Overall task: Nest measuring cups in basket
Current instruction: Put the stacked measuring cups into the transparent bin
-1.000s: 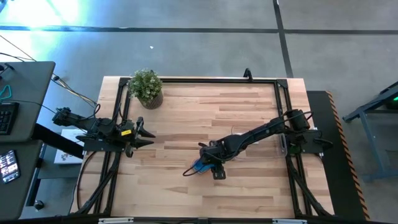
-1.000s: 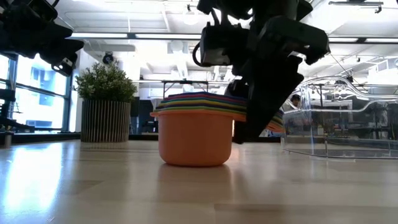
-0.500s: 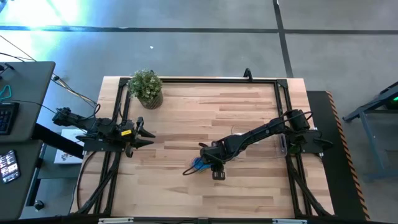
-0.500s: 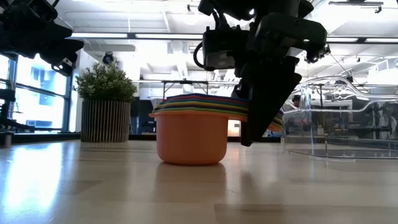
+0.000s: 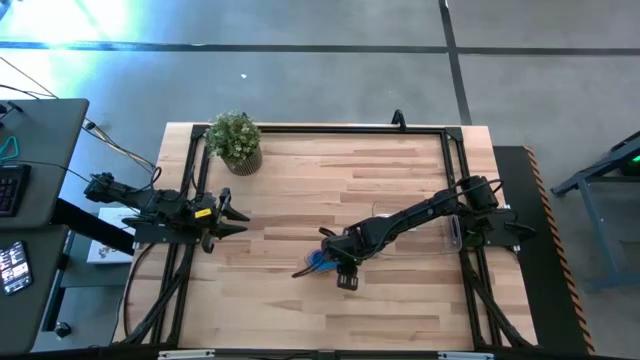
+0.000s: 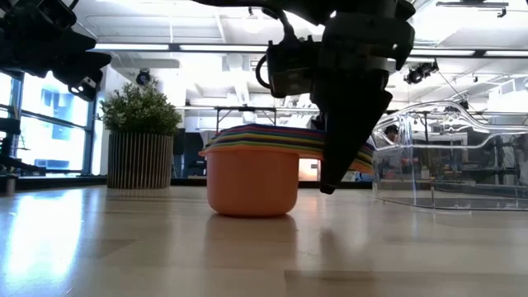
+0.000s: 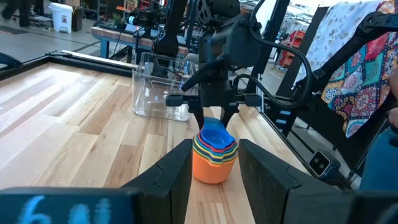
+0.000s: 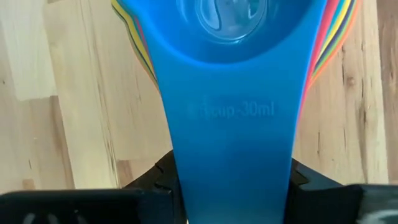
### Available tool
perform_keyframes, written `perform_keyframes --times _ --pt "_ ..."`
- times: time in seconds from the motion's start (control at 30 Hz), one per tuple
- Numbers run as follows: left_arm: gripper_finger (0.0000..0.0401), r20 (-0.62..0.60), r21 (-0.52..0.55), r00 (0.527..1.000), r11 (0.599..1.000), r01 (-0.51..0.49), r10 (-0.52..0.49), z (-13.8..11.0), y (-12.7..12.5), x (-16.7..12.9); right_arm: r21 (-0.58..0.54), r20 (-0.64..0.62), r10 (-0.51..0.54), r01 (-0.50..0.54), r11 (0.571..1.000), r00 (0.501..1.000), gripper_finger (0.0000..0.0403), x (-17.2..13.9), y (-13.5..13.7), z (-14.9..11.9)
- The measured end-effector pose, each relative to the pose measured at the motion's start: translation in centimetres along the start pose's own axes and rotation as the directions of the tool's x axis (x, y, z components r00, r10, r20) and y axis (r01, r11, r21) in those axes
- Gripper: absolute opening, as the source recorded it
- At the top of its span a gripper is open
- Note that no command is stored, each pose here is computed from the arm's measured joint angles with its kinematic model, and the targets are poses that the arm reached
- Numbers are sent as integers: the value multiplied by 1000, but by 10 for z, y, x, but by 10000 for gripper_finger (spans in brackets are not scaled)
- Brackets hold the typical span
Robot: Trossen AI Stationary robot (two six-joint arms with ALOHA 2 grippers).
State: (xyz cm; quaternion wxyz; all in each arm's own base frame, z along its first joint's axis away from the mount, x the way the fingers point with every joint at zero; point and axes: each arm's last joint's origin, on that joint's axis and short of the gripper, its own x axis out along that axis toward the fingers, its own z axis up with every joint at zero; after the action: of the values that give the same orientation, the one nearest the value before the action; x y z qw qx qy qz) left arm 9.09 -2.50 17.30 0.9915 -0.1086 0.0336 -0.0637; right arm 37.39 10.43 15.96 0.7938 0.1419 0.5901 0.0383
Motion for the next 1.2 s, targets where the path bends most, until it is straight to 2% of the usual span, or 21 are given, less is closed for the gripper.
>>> perform_keyframes --times 0.53,1.2 --pt "122 0 0 1000 1000 0 0 0 0 0 126 72 -31 22 992 997 122 -7 2 4" --pt "122 -1 0 1000 1000 0 0 0 0 0 155 122 -62 43 987 991 120 -16 2 7"
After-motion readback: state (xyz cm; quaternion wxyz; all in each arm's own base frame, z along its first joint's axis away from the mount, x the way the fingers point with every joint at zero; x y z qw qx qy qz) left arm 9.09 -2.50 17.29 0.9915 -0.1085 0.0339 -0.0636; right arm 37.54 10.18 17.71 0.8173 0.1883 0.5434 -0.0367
